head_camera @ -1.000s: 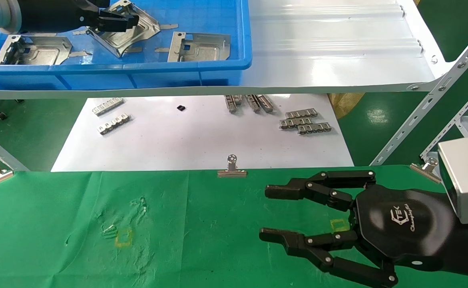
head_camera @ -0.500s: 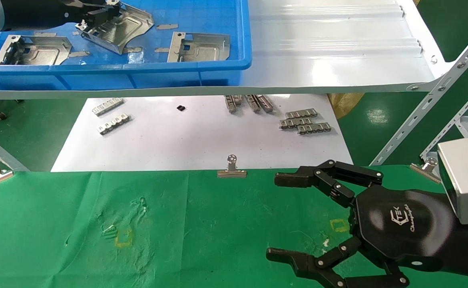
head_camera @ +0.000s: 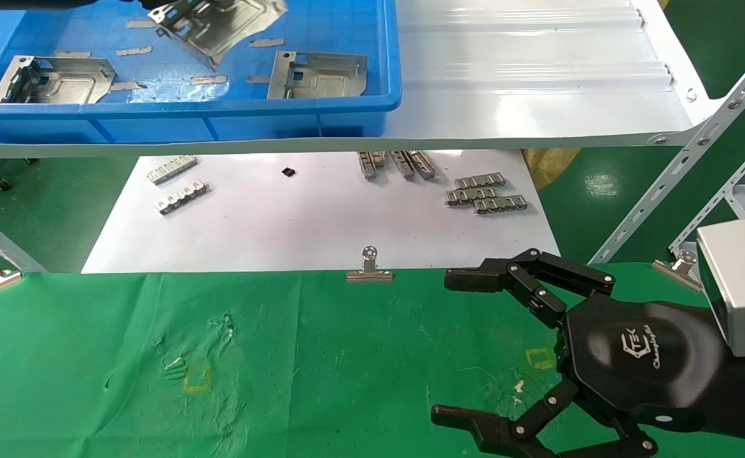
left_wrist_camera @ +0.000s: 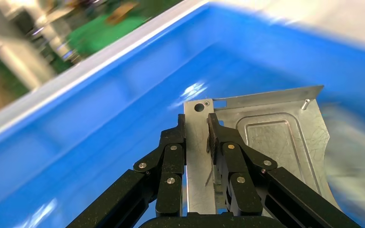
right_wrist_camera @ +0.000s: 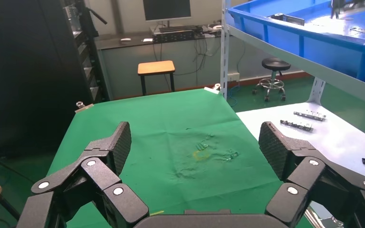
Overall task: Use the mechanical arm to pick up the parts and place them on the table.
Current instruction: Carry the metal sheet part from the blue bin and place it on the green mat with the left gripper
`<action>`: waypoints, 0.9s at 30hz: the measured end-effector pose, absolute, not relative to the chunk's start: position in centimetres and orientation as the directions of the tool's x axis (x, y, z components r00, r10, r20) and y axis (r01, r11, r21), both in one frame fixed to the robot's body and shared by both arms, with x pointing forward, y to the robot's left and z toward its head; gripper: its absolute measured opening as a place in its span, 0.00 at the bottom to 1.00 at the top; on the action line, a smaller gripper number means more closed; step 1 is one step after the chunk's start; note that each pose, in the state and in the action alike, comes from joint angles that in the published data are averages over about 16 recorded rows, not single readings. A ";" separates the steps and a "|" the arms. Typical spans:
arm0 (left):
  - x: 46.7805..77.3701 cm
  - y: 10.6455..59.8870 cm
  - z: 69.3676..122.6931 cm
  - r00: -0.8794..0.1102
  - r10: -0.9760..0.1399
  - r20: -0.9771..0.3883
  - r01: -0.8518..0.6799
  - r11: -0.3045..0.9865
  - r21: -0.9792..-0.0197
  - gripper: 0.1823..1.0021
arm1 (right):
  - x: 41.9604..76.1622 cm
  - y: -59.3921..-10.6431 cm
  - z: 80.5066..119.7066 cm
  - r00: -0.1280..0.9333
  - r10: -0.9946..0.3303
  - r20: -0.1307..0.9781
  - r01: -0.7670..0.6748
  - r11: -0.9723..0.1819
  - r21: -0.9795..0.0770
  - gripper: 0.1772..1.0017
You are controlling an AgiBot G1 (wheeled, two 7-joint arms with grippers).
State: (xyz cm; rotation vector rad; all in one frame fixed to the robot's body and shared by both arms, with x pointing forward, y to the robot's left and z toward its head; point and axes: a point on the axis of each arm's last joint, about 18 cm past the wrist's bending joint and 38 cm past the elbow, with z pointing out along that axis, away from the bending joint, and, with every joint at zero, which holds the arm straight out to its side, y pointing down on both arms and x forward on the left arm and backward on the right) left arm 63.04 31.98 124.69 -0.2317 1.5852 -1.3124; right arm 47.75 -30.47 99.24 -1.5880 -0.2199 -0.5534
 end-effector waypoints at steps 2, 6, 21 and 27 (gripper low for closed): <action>61.8 31.5 124.8 -0.495 -0.636 -0.592 0.460 0.386 -0.800 0.11 | 47.7 -30.5 99.2 0.861 -0.187 0.472 0.460 -0.106 -0.881 0.98; 59.5 30.6 124.5 -0.552 -0.535 -0.639 0.515 0.383 -0.767 0.11 | 47.7 -30.5 99.2 0.861 -0.187 0.472 0.460 -0.106 -0.881 0.99; 55.3 29.6 120.7 -0.589 -0.278 -0.759 0.655 0.385 -0.650 0.10 | 47.7 -30.5 99.2 0.861 -0.187 0.472 0.460 -0.106 -0.881 1.00; 53.8 29.8 116.6 -0.590 -0.163 -0.791 0.677 0.433 -0.595 0.10 | 47.7 -30.5 99.2 0.861 -0.187 0.472 0.460 -0.106 -0.881 1.00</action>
